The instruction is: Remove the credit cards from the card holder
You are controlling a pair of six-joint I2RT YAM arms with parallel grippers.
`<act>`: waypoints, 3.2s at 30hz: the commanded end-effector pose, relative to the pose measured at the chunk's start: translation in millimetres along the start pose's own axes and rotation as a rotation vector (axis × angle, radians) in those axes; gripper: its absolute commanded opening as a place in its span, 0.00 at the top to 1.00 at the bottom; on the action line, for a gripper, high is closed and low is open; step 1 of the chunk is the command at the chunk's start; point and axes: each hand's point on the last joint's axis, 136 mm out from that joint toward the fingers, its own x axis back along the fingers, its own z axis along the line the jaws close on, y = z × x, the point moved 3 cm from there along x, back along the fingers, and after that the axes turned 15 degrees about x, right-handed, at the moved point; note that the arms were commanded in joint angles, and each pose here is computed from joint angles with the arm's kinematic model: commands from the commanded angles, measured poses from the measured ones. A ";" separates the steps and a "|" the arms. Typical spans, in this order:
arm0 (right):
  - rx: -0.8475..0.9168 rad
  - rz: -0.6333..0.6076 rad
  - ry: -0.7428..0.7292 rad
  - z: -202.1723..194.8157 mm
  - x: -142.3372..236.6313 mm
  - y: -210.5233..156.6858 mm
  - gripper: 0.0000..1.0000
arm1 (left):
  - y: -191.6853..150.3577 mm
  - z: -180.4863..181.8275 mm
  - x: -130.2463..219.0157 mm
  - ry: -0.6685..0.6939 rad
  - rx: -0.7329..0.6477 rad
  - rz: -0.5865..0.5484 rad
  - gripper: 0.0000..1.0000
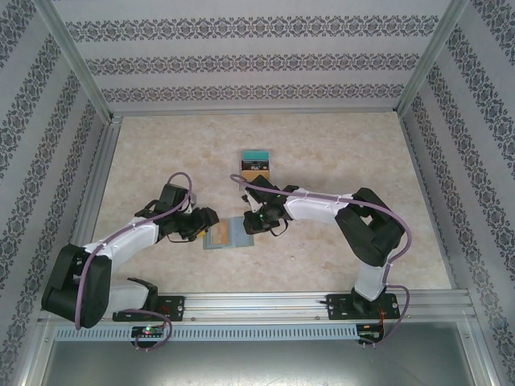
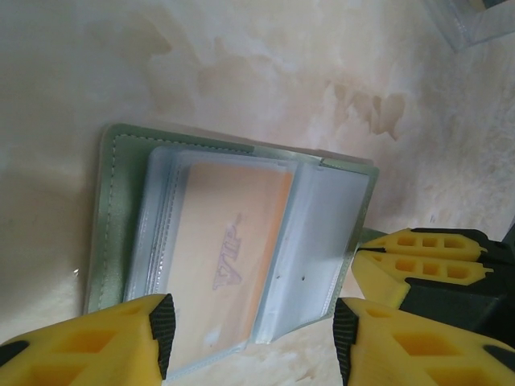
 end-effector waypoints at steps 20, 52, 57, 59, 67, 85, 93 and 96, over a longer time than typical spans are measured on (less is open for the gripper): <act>-0.020 0.055 -0.023 -7.2 -18.8 -12.1 0.86 | -10.2 6.6 -25.7 0.030 -0.032 0.067 0.45; 0.082 -0.070 0.064 44.4 11.5 34.0 0.85 | 1.7 19.0 10.5 0.069 0.016 -0.115 0.50; 0.096 -0.030 0.131 61.5 -7.9 37.1 0.88 | 0.4 22.7 11.4 0.066 0.026 -0.119 0.50; 0.089 -0.011 0.141 62.9 -15.2 35.8 0.89 | -0.2 23.2 12.8 0.063 0.026 -0.123 0.50; 0.082 0.035 0.122 55.3 -34.0 27.6 0.90 | -1.1 22.3 15.3 0.046 0.028 -0.125 0.50; 0.064 0.107 0.089 41.6 -53.5 9.0 0.90 | -5.4 9.2 3.8 -0.041 0.003 -0.051 0.57; 0.063 0.108 0.087 40.9 -53.0 8.3 0.89 | -5.7 10.5 -4.5 -0.039 0.011 -0.020 0.57; 0.062 0.107 0.089 41.1 -52.9 8.7 0.90 | -5.4 11.8 -6.6 -0.033 0.015 -0.014 0.58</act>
